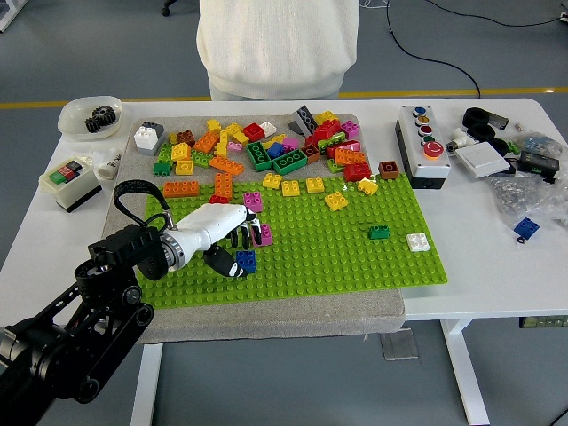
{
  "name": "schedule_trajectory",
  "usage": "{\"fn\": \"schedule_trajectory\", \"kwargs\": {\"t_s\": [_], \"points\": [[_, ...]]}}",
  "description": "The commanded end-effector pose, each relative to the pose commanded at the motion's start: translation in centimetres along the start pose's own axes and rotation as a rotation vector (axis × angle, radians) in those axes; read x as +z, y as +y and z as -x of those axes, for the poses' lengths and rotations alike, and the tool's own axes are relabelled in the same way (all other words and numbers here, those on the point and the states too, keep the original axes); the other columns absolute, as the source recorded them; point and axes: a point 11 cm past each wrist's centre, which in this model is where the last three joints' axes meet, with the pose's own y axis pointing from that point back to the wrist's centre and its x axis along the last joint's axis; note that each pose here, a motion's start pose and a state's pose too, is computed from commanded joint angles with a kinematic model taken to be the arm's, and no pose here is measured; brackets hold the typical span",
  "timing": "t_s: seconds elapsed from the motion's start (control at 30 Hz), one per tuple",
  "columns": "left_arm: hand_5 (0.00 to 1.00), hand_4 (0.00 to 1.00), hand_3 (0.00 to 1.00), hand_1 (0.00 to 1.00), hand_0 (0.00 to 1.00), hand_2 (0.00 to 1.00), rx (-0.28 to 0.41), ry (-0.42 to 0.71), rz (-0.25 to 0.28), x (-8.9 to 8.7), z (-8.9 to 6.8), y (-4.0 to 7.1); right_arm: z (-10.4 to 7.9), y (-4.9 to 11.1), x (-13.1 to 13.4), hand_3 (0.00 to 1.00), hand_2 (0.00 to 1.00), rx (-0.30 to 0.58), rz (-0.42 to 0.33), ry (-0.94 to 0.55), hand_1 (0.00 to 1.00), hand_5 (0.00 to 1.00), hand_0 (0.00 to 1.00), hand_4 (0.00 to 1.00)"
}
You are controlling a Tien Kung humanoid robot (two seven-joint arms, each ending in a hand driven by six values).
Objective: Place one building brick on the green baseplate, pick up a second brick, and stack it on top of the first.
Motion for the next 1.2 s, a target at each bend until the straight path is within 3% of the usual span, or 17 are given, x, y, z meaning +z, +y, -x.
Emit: {"fn": "schedule_trajectory", "kwargs": {"t_s": [0.6, 1.2], "points": [[0.002, 0.953, 0.495, 0.417, 0.457, 0.451, -0.023, 0.000, -0.011, -0.27, 0.30, 0.04, 0.04, 0.00, 0.06, 0.603, 0.714, 0.000, 0.001, -0.002, 0.646, 0.403, 0.742, 0.829], [0.002, 0.951, 0.497, 0.418, 0.460, 0.452, 0.014, 0.002, 0.005, -0.06, -0.50, 0.25, 0.09, -0.01, 0.09, 0.603, 0.714, -0.001, 0.001, 0.000, 0.645, 0.403, 0.741, 0.829]]}}
